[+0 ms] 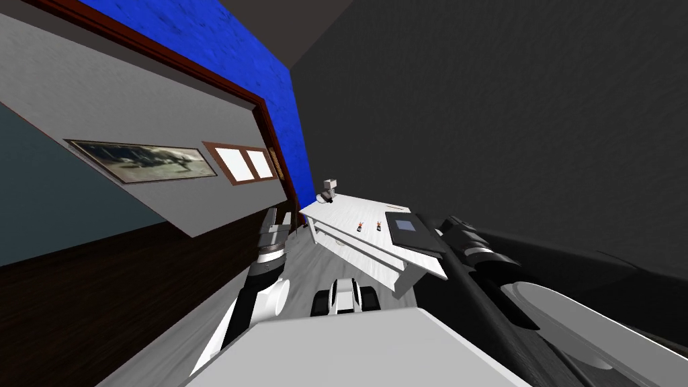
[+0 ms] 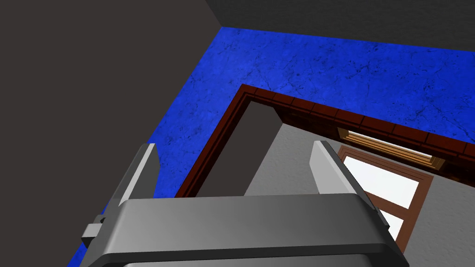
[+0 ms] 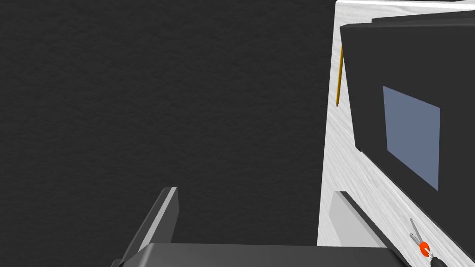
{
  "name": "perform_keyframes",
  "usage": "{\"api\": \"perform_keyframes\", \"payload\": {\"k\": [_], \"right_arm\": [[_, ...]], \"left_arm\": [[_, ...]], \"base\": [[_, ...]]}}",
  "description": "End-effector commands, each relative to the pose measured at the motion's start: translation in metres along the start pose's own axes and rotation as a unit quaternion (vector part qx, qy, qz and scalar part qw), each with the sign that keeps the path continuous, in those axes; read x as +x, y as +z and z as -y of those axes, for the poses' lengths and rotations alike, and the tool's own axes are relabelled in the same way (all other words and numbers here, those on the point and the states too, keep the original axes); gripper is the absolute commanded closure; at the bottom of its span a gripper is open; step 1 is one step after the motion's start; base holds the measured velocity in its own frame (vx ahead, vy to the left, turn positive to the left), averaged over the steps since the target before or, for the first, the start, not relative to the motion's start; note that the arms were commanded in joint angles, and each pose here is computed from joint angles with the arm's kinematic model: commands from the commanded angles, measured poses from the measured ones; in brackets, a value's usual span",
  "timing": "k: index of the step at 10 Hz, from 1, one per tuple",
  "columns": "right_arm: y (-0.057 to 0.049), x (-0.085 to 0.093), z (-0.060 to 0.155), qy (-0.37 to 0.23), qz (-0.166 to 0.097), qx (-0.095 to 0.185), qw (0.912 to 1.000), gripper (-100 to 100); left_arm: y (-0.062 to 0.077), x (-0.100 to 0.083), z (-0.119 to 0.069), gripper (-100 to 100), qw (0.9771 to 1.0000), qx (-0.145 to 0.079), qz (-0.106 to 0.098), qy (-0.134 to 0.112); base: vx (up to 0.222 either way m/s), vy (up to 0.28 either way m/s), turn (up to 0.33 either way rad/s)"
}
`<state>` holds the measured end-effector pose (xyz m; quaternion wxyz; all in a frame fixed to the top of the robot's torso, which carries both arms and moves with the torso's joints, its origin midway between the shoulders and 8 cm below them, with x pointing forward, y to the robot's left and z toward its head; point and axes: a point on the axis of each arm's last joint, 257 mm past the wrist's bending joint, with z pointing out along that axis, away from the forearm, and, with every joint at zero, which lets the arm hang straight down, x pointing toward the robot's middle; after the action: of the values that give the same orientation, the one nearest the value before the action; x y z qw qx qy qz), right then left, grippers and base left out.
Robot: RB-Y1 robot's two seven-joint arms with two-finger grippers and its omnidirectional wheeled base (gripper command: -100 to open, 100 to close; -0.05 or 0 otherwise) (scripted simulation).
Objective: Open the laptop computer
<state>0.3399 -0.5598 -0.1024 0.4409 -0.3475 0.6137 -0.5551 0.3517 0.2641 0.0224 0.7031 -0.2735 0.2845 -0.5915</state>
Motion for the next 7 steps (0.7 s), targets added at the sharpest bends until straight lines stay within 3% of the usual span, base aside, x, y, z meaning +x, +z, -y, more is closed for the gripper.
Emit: {"api": "perform_keyframes", "payload": {"k": [1, 2, 7], "right_arm": [[0.0006, -0.0040, 0.0053, 0.000, 0.006, -0.002, 1.0000, -100], [0.0007, -0.0045, 0.0059, 0.000, 0.007, -0.002, 1.0000, 0], [0.0007, -0.0045, 0.0059, 0.000, 0.007, -0.002, 1.0000, 0]], "left_arm": [[0.0000, 0.0000, 0.0000, 0, 1.0000, 0.000, 0.000, 0.000], [0.0000, 0.0000, 0.0000, 0, 1.0000, 0.000, 0.000, 0.000], [0.0000, 0.0000, 0.0000, 0, 1.0000, 0.000, 0.000, 0.000]], "base": [[0.019, 0.011, -0.015], [0.000, 0.000, 0.000], [0.000, 0.000, 0.000]]}}
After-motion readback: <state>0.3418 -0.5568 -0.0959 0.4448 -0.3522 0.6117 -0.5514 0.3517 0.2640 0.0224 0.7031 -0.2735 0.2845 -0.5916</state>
